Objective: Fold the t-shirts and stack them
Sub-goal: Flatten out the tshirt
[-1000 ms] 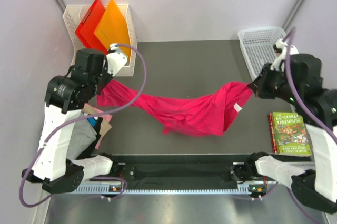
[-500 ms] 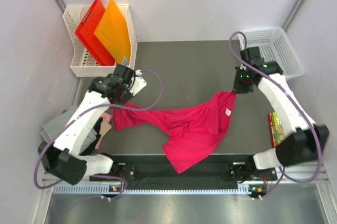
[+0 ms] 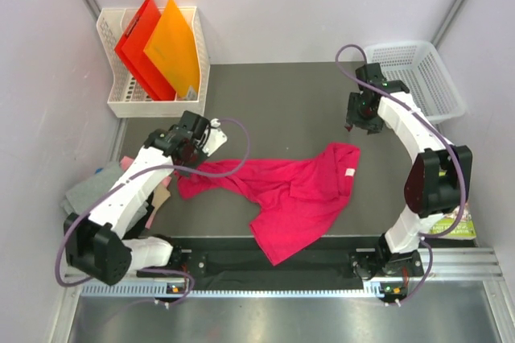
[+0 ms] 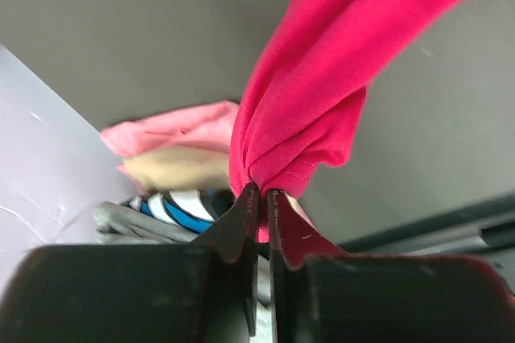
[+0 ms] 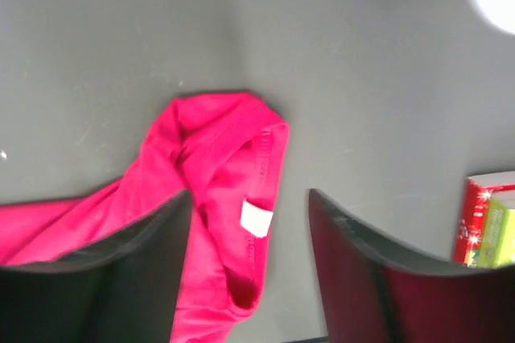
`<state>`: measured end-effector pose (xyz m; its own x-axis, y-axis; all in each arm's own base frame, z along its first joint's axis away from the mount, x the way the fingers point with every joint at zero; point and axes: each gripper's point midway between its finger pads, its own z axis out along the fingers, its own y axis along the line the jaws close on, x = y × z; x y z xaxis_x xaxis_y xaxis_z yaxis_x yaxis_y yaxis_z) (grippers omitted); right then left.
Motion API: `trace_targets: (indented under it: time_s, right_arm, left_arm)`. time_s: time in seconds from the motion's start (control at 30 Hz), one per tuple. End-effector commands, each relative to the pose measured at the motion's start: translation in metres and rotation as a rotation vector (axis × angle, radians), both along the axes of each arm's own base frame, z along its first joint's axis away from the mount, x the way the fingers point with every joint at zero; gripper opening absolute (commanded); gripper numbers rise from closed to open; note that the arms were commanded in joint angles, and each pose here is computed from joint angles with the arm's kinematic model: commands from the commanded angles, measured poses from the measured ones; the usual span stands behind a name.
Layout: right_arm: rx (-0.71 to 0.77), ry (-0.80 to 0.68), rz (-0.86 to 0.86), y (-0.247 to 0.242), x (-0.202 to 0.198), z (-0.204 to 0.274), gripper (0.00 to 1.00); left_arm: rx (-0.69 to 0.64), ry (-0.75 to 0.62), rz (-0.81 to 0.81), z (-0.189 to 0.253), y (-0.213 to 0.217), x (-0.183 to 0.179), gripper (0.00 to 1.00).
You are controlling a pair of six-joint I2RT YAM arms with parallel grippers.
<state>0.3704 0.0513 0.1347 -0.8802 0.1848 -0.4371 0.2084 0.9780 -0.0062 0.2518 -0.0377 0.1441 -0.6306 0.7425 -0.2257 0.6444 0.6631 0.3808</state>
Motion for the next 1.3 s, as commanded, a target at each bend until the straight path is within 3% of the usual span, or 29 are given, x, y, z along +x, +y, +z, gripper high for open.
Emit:
trace_targets:
  time_s: [0.0, 0.07, 0.13, 0.2, 0.33, 0.4, 0.47, 0.6, 0.73, 0.93, 1.27]
  right_arm:
    - [-0.09, -0.095, -0.025, -0.016, 0.001, 0.037, 0.64]
    - [-0.092, -0.114, -0.021, -0.015, -0.011, 0.048, 0.69]
    - [-0.041, -0.085, 0.008, -0.006, -0.029, 0.043, 0.68]
    - [0.058, -0.082, 0.054, 0.015, -0.046, 0.043, 0.66]
    - [0.121, 0.074, 0.126, 0.046, -0.1, -0.004, 0.65]
    - [0.179, 0.084, 0.142, 0.063, -0.111, -0.016, 0.65]
    - [0.198, 0.158, 0.167, 0.076, -0.135, -0.042, 0.65]
    - [0.199, 0.213, 0.178, 0.084, -0.148, -0.069, 0.63]
    - [0.198, 0.226, 0.178, 0.084, -0.151, -0.078, 0.58]
    - [0.197, 0.232, 0.171, 0.085, -0.15, -0.084, 0.47]
    - [0.213, 0.249, 0.171, 0.088, -0.152, -0.092, 0.13]
  left_arm:
    - [-0.077, 0.048, -0.014, 0.009, 0.0, -0.038, 0.13]
    - [-0.064, 0.092, -0.007, 0.003, 0.006, -0.056, 0.16]
    - [-0.072, 0.087, -0.014, 0.004, 0.01, -0.067, 0.24]
    - [-0.092, 0.087, -0.009, 0.002, 0.01, -0.076, 0.26]
    - [-0.103, 0.106, 0.02, -0.009, 0.011, -0.083, 0.25]
    - [-0.111, 0.129, 0.03, -0.013, 0.009, -0.085, 0.25]
    - [-0.123, 0.139, 0.037, -0.015, 0.006, -0.085, 0.32]
    - [-0.12, 0.134, 0.035, -0.017, 0.004, -0.079, 0.39]
    - [-0.098, 0.112, 0.044, -0.022, 0.007, -0.072, 0.39]
    - [-0.043, 0.099, 0.043, -0.041, 0.017, -0.07, 0.4]
    - [0.037, 0.091, 0.071, -0.075, 0.031, -0.07, 0.45]
